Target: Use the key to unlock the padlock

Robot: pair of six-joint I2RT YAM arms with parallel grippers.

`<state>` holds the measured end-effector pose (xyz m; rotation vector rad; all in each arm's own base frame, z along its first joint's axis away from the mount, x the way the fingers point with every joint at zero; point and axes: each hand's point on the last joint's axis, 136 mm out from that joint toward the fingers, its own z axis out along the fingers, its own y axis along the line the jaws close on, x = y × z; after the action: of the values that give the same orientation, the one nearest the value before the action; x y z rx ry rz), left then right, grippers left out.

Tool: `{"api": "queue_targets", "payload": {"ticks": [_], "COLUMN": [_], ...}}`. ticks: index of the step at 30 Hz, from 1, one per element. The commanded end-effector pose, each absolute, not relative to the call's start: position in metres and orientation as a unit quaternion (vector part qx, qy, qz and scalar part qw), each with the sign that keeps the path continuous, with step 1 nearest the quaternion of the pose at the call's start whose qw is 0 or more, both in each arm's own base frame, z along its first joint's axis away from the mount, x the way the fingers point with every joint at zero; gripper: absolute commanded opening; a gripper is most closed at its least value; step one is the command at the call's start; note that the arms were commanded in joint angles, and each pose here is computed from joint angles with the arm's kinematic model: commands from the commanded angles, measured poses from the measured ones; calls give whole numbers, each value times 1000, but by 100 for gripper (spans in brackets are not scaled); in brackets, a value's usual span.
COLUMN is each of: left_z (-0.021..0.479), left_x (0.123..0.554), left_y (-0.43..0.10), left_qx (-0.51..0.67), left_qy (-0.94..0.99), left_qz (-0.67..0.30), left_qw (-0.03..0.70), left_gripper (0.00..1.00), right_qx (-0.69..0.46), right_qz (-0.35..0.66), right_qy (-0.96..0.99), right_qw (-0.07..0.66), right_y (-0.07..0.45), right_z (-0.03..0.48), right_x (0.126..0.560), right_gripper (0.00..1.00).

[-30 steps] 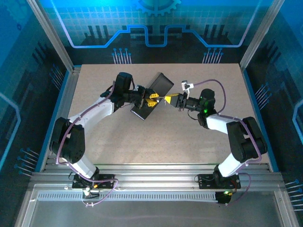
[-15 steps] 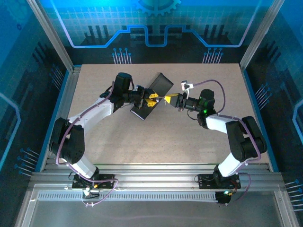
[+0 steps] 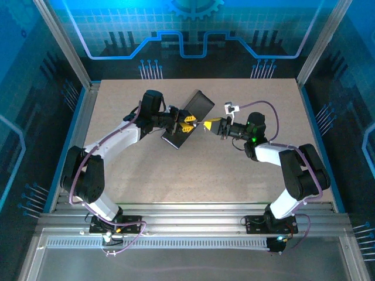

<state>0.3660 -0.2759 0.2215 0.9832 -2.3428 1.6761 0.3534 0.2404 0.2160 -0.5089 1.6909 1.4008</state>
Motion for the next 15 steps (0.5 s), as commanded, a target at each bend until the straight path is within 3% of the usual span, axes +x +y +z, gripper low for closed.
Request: {"api": "queue_targets", "payload": {"ticks": [1,15], "left_z": [228,230], "left_x": [363,363], "left_y": [-267,-266], "left_qx": [323,324], "left_qy": [-766,-766], "left_qz": [553,554], "left_qw": [40,37], "left_gripper": [0,0], "right_qx": [-208,-223], "right_qz": [554,560], "right_qy": [671,665], "right_qw": [448,441], "right_y": [235,247], "right_z": [216,218], "right_x": [357,355], "right_gripper": [0,0]}}
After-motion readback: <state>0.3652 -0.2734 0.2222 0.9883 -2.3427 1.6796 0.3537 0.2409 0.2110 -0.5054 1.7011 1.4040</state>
